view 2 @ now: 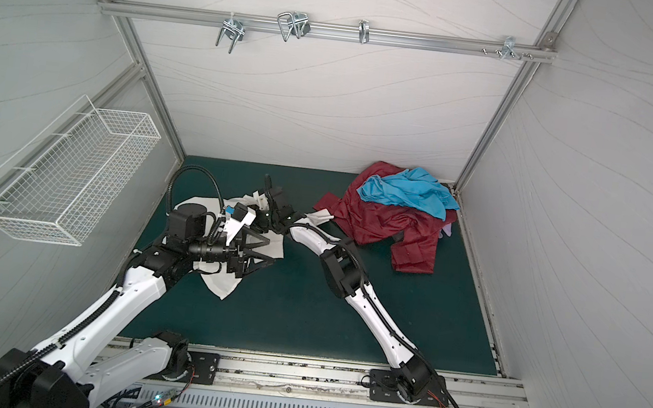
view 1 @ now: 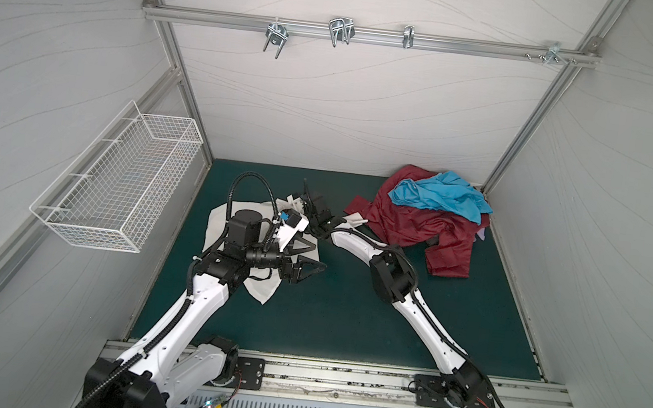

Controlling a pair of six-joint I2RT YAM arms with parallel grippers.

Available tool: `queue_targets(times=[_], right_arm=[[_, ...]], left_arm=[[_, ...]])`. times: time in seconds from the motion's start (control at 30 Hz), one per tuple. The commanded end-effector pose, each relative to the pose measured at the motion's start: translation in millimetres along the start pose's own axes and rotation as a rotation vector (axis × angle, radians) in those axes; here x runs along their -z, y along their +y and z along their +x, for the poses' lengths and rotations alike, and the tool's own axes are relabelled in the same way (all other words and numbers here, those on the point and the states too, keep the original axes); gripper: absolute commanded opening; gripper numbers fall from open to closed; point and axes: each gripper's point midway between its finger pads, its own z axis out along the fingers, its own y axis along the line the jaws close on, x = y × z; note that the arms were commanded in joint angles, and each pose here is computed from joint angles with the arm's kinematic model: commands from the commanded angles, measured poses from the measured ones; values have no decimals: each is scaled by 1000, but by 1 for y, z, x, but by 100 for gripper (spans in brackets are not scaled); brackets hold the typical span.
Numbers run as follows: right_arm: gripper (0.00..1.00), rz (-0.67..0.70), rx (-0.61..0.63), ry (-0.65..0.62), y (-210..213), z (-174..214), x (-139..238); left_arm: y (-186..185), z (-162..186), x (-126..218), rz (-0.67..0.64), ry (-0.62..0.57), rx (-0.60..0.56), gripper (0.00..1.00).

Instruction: Pick out a specific cloth from the pile

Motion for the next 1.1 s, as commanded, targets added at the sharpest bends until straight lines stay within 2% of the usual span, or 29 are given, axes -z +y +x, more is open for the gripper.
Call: queue_targets(times=[0.0,0.13,0.27,0.5,0.63,0.77,0.8,0.87,0.93,1.07], right_arm=[[57,-131,18,-11,28,-7,-3],[62,-207,69,5,49,-15,13],[65,-240,150,6,76,-25,50],[68,-120,241,17,96,-27,130],[68,-57,225,-11,81,-35,171],[68,100,231,-46,46,-49,196],[66,145,237,-42,37,-51,198],[46,260,256,-23,17,-53,200],[35,360,276,-14,-1,-54,199],[34,512,310,-20,-31,-58,204]], left_arm=[[-8,-9,3,11,-19,-61,94],[-10,-11,3,11,-25,-65,94],[-12,-13,4,13,-32,-72,94],[-20,-13,5,26,-39,-91,94],[-21,-13,5,27,-42,-98,94],[-21,-13,5,25,-42,-99,94],[-20,-12,5,24,-42,-98,95],[-20,-12,5,22,-41,-100,95],[-19,-12,5,19,-41,-100,95],[-18,-11,5,14,-38,-100,95]])
